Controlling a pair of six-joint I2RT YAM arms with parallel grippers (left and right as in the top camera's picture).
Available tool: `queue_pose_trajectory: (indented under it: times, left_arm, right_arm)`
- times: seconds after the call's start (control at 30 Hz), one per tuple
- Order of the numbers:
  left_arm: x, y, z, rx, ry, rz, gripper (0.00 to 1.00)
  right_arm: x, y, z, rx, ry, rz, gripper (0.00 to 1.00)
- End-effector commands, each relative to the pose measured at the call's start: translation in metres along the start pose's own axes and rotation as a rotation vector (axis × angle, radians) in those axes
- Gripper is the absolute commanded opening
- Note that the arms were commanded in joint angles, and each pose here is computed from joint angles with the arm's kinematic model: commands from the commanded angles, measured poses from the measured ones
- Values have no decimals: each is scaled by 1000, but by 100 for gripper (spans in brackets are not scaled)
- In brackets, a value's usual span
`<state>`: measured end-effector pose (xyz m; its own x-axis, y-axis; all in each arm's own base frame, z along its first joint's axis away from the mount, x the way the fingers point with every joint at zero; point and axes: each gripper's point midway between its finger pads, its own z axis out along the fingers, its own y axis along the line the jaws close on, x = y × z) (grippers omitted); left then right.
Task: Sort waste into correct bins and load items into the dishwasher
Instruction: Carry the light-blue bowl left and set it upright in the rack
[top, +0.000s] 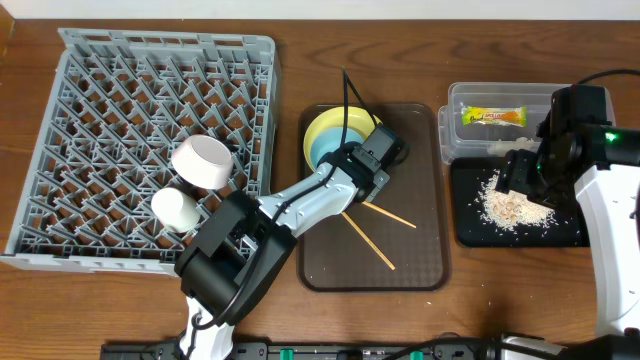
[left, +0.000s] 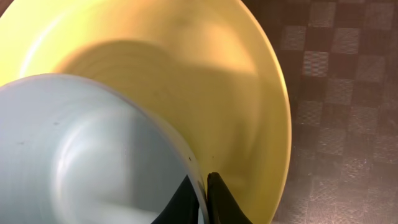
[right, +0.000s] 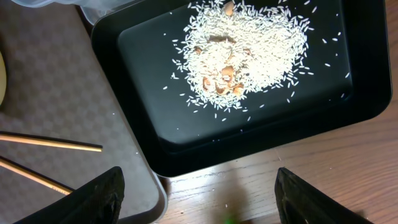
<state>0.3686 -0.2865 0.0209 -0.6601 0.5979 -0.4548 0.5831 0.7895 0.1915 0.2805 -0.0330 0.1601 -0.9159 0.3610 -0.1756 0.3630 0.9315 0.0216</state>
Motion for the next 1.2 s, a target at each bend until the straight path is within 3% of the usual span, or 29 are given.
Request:
queue_pose_trajectory:
  times: [0.0, 0.3, 0.53, 0.73, 1.17]
  left_arm:
    - [3, 4, -1, -15, 10, 40, 8]
    - [-30, 18, -58, -21, -90, 75, 7]
    - [-49, 60, -100, -26, -188, -33, 8]
    - [-57, 115, -137, 156, -305, -250, 8]
    - [-30, 222, -163, 636, -477, -662, 8]
  right_arm:
    - [-3, -4, -5, 4, -21, 15, 76]
    - [-3, -5, -5, 4, -20, 16, 75]
    - [-3, -5, -5, 4, -21, 16, 75]
    - [-3, -5, -5, 4, -21, 17, 75]
    - [-2, -5, -5, 5, -17, 17, 75]
